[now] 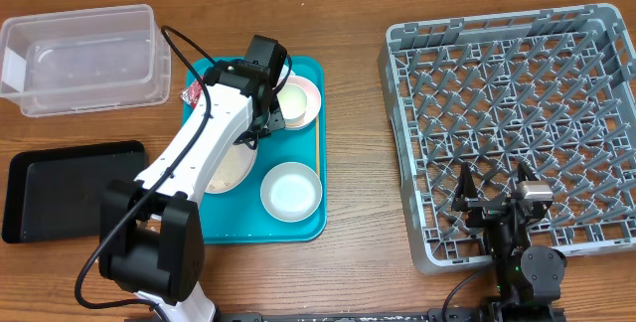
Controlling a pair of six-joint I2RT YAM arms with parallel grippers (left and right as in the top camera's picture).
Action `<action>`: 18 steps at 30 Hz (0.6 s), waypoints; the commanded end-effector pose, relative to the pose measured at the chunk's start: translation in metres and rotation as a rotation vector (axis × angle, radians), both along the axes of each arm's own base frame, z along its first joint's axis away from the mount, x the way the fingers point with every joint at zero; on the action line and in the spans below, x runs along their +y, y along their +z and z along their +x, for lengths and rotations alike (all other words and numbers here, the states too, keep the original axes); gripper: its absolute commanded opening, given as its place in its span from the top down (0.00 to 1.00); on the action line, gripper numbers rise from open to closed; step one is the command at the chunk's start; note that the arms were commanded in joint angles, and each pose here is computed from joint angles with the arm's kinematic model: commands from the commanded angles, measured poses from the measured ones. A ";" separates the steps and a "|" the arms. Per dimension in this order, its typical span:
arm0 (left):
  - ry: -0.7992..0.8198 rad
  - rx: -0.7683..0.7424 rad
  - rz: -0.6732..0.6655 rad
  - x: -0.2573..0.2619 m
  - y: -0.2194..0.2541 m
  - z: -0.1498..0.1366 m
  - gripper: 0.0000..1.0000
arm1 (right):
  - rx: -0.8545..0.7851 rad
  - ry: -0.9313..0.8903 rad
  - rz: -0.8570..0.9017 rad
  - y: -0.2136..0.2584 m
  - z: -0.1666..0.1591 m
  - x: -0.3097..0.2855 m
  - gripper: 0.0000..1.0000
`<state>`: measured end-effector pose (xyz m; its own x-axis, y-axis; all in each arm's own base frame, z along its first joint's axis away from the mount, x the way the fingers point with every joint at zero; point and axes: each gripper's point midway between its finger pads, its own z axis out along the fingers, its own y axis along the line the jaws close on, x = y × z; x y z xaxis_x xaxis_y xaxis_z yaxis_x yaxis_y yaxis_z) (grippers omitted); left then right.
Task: Sort waste into correct bins and load items into the dishwasher
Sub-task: 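Grasp the white plate's rim with the left gripper and lift it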
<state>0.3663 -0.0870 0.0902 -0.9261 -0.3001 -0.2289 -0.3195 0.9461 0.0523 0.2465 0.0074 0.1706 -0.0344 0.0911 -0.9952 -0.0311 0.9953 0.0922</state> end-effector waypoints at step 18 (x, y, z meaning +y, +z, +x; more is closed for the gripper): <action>0.025 0.007 0.125 0.021 0.008 -0.004 0.96 | 0.001 0.000 0.000 -0.003 0.000 0.000 0.00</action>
<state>0.3569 -0.0741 0.0906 -0.9304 -0.2934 -0.2196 -0.3257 0.9368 0.1281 0.2465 0.0075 0.1706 -0.0344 0.0918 -0.9952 -0.0314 0.9952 0.0929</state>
